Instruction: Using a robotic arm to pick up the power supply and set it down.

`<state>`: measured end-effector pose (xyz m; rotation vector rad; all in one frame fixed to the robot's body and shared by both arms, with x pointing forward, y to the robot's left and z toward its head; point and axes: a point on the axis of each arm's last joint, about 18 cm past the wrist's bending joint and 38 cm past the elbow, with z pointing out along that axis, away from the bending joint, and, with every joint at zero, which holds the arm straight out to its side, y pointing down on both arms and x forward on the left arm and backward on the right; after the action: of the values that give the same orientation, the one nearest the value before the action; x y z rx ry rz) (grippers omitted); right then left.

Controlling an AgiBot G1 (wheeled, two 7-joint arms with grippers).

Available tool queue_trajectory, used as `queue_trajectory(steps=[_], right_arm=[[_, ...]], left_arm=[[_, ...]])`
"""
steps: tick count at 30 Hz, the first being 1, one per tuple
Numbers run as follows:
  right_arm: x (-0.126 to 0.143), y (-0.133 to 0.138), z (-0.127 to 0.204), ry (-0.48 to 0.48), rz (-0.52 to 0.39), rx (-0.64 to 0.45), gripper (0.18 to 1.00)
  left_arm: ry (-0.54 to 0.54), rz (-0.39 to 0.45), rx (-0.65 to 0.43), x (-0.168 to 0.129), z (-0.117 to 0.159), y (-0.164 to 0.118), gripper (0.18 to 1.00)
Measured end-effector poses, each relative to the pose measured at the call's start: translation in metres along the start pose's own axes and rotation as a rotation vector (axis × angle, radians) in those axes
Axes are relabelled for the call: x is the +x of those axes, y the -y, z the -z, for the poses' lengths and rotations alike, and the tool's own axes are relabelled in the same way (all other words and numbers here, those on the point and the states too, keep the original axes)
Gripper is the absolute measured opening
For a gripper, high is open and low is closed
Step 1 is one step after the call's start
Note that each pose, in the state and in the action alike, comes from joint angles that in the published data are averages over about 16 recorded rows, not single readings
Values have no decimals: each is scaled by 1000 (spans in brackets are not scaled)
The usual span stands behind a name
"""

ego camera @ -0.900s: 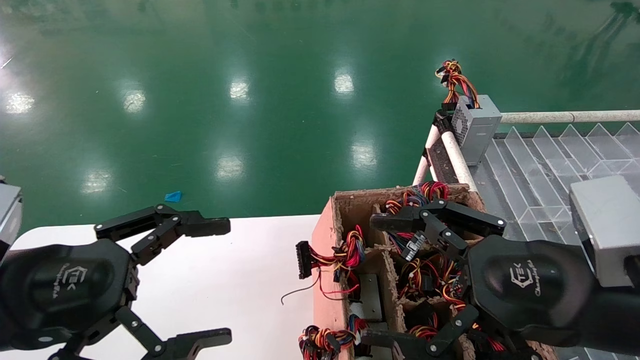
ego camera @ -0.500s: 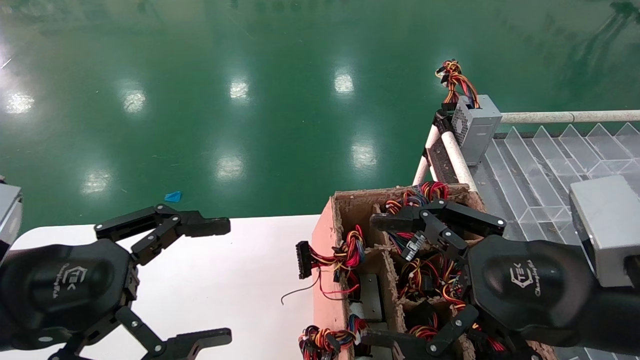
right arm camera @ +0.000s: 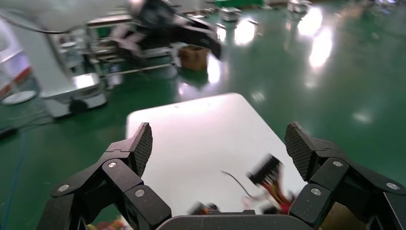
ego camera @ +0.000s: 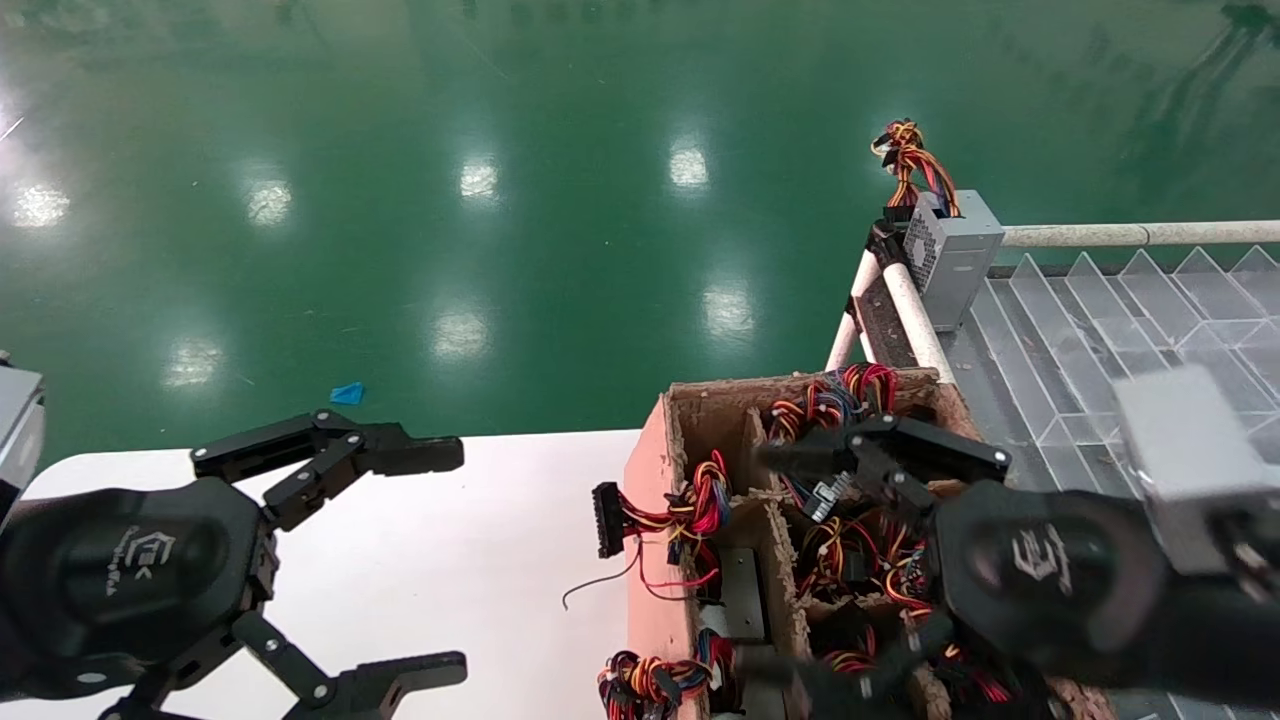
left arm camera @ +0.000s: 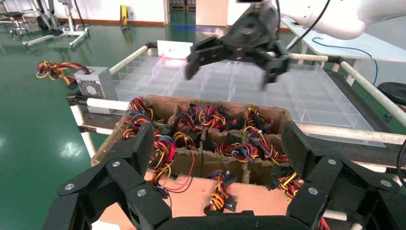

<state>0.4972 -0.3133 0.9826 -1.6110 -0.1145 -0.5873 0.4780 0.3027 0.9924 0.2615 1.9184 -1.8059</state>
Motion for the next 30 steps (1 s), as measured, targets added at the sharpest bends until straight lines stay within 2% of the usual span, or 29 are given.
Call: queue_trajectory(steps=[7, 13, 22, 30], right_arm=[[21, -28, -6, -76, -67, -28, 1000], [37, -52, -20, -104, -117, -48, 1000], [52, -78, -39, -108, -166, -76, 988], [56, -90, -47, -95, -187, -85, 929]], left_arm=[[0, 0, 0, 0, 0, 0, 931], [0, 0, 0, 0, 0, 0, 851], [0, 0, 0, 0, 0, 0, 653], [0, 0, 0, 0, 0, 0, 462]])
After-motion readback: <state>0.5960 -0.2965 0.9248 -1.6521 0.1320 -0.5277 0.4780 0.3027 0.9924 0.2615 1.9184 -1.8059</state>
